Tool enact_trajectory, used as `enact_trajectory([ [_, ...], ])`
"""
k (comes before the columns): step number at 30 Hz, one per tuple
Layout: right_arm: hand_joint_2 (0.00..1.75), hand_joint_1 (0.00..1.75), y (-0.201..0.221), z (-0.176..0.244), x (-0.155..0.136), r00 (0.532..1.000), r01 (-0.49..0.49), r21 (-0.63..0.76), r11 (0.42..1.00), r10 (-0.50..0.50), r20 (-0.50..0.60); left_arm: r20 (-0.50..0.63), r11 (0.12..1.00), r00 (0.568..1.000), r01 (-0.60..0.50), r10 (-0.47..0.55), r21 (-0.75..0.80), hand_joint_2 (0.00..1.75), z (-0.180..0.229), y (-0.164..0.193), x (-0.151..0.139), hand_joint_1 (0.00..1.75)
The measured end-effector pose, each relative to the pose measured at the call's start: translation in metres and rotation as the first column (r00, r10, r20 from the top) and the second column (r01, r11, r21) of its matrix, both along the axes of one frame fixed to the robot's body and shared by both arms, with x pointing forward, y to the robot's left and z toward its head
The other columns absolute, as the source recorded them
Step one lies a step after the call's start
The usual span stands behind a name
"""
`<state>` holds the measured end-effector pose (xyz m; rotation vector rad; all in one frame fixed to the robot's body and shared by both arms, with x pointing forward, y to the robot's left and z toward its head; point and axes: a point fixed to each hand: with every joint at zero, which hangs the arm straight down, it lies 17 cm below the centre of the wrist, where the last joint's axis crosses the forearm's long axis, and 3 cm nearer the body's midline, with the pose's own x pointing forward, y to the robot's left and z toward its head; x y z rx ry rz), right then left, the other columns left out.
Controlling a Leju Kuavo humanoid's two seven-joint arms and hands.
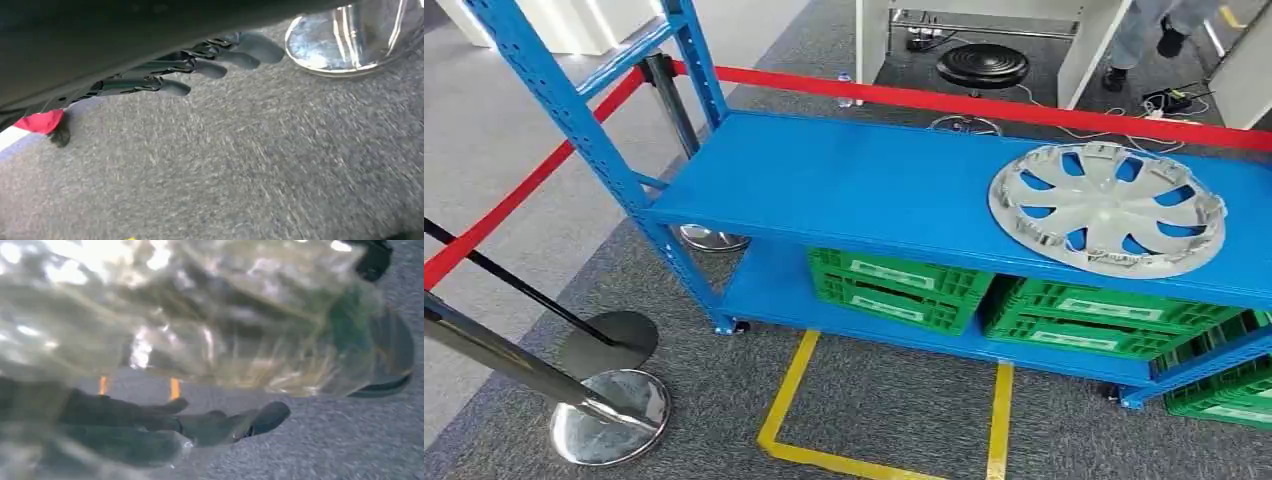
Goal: Take the parts from the cabinet and place them on the table.
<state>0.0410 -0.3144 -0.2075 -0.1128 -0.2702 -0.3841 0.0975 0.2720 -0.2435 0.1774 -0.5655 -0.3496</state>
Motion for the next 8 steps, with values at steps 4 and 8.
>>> enact_trajectory([
  [4, 0.00, 0.00, -0.0005, 0.0001, 0.0004, 1.000, 0.000, -0.001, 1.000, 0.000, 0.001, -0.005, 1.000, 1.000, 0.002, -0.002, -0.002, 0.00, -0.0008, -0.0011, -0.0030, 0.00],
  [8, 0.00, 0.00, -0.0003, -0.0002, -0.0023, 1.000, 0.000, 0.000, 1.000, 0.000, -0.004, -0.005, 1.000, 1.000, 0.001, -0.001, -0.003, 0.00, -0.0009, -0.0022, -0.0025, 0.00],
])
